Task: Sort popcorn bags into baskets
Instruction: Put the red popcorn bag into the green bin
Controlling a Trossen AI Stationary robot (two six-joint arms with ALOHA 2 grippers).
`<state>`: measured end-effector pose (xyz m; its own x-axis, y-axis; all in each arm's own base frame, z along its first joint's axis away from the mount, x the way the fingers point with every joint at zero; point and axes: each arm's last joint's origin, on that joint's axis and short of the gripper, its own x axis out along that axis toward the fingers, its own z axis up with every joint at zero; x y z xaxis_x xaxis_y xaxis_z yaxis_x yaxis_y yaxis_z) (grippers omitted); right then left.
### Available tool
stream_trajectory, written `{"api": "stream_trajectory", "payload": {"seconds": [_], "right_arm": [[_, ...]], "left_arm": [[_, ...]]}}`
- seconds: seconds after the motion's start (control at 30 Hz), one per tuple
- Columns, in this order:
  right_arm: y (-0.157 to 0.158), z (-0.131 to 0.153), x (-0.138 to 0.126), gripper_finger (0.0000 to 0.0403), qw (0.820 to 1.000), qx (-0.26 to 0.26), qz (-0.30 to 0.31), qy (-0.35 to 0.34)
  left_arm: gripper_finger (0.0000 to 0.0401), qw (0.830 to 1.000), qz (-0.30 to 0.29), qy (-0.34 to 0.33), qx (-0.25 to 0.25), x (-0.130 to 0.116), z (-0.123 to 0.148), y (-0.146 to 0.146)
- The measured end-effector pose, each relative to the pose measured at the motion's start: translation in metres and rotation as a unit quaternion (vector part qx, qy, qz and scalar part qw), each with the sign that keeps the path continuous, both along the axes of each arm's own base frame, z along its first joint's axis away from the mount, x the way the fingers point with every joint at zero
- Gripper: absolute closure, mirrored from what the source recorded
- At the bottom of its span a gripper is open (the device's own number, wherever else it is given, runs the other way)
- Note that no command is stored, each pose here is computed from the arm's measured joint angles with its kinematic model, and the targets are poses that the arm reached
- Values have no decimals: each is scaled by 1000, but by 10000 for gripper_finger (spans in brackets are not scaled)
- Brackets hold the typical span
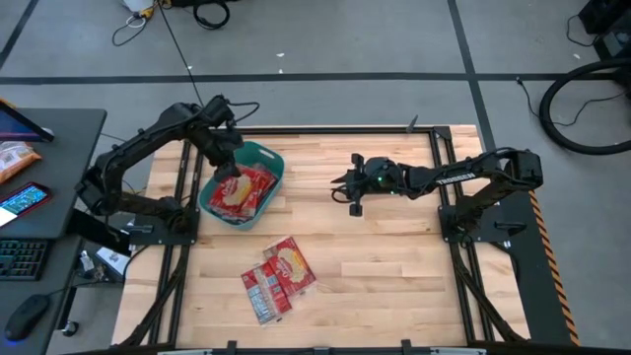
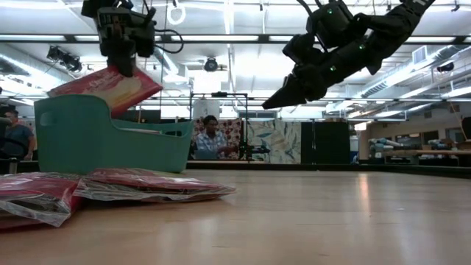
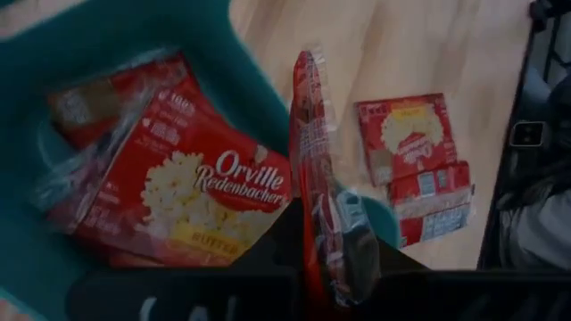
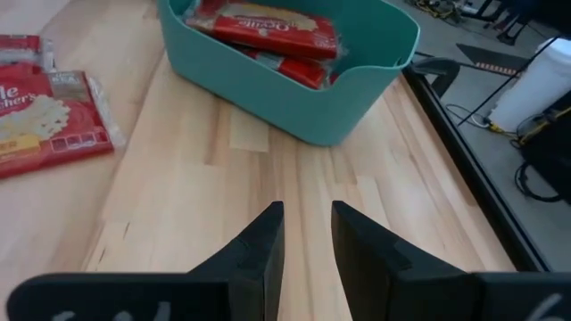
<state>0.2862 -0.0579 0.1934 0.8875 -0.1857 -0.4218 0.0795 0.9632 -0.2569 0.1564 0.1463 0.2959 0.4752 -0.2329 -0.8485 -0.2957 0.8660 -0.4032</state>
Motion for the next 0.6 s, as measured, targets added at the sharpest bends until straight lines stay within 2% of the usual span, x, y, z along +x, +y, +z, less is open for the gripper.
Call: {"api": "stream_trajectory", "payload": {"seconds": [0.17,0.4,0.5,0.6], "right_arm": [[1,1,1,302,1000,1,1,-7],[1,1,1,302,1000,9,0,-10],[1,2,1,302,1000,8,1,-12],[1,2,1,302,1000,9,1,-12]], "left_arm": [[353,998,36,46,25,-1,-13,3],[253,994,58,74,56,-2,-14,6],[214,989,70,91,98,-2,-4,9],[189,986,90,68,125,1,17,13]]}}
